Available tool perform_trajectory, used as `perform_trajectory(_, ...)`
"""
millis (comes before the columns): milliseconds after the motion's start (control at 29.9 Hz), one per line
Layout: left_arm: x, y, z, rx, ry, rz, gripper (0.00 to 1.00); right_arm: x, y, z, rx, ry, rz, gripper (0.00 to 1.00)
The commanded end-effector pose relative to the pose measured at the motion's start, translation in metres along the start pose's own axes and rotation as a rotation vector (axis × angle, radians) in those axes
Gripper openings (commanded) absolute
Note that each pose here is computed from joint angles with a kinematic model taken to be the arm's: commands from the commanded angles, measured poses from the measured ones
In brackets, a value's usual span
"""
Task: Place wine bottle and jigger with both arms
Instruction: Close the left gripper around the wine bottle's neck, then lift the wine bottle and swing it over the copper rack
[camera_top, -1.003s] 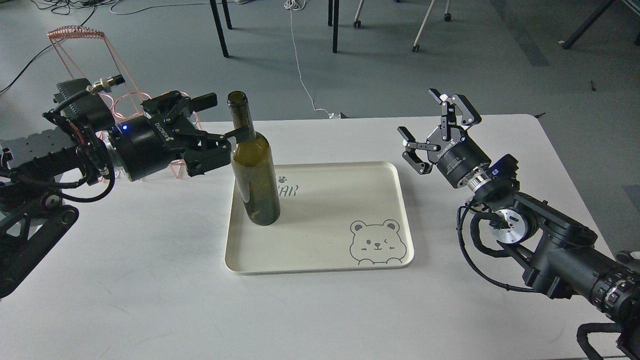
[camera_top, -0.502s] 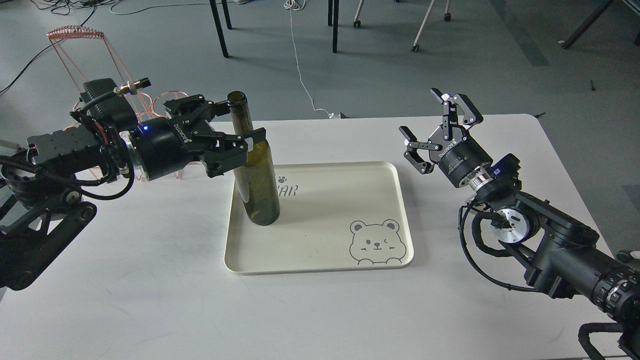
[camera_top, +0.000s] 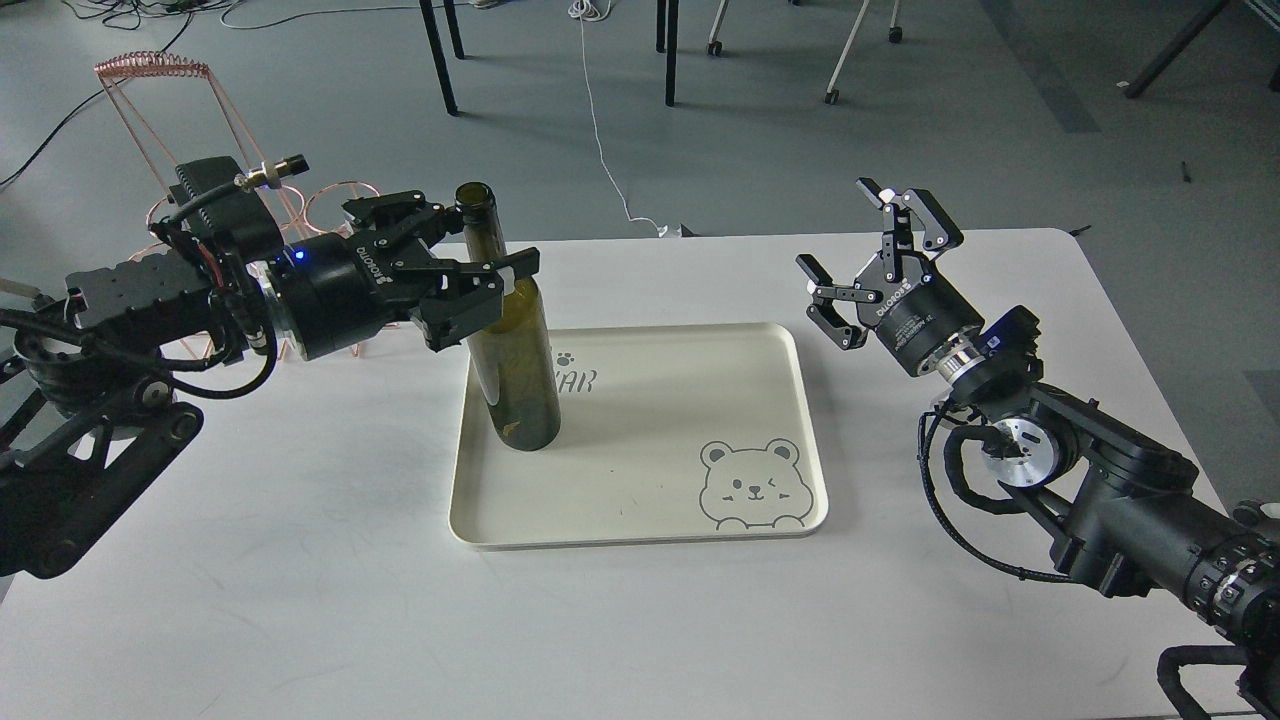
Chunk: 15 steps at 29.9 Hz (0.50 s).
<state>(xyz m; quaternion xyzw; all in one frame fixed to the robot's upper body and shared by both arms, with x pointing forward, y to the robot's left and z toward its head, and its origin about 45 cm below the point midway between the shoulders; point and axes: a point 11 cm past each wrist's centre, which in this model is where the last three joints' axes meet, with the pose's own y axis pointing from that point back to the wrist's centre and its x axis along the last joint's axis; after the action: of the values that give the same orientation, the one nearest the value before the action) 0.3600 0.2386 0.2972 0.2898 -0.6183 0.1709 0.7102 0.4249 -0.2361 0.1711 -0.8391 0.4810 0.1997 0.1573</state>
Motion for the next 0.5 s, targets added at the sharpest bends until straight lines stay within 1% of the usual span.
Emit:
perform_trajectory(0,0.0023,-0.0023,-0.0011,0.001,-0.001,0.009,0.61,-0.0001,-0.0001,0.0005,-0.001,0.000,0.000,0.99)
perform_trajectory(67,0.0016,-0.0024,-0.0020,0.003,0.001,0.009,0.59,0.0003,0.0002,0.0001,-0.001,0.002,0.000,0.99)
perform_trajectory(234,0.0012,-0.0030,-0.0014,0.001,0.002,0.009,0.48,0.0004,0.0002,0.0001,0.000,0.001,0.001,0.99)
perform_trajectory(334,0.0012,-0.0026,-0.0018,0.002,0.001,0.008,0.36,0.0003,0.0002,0.0001,-0.001,0.002,0.000,0.99)
perform_trajectory(401,0.0015,-0.0026,-0.0022,0.003,0.003,0.008,0.26,0.0003,0.0002,0.0001,-0.001,0.002,0.000,0.99)
perform_trajectory(468,0.0009,-0.0021,-0.0025,0.004,0.003,0.006,0.19,0.0003,0.0002,0.0001,-0.001,0.002,0.000,0.99)
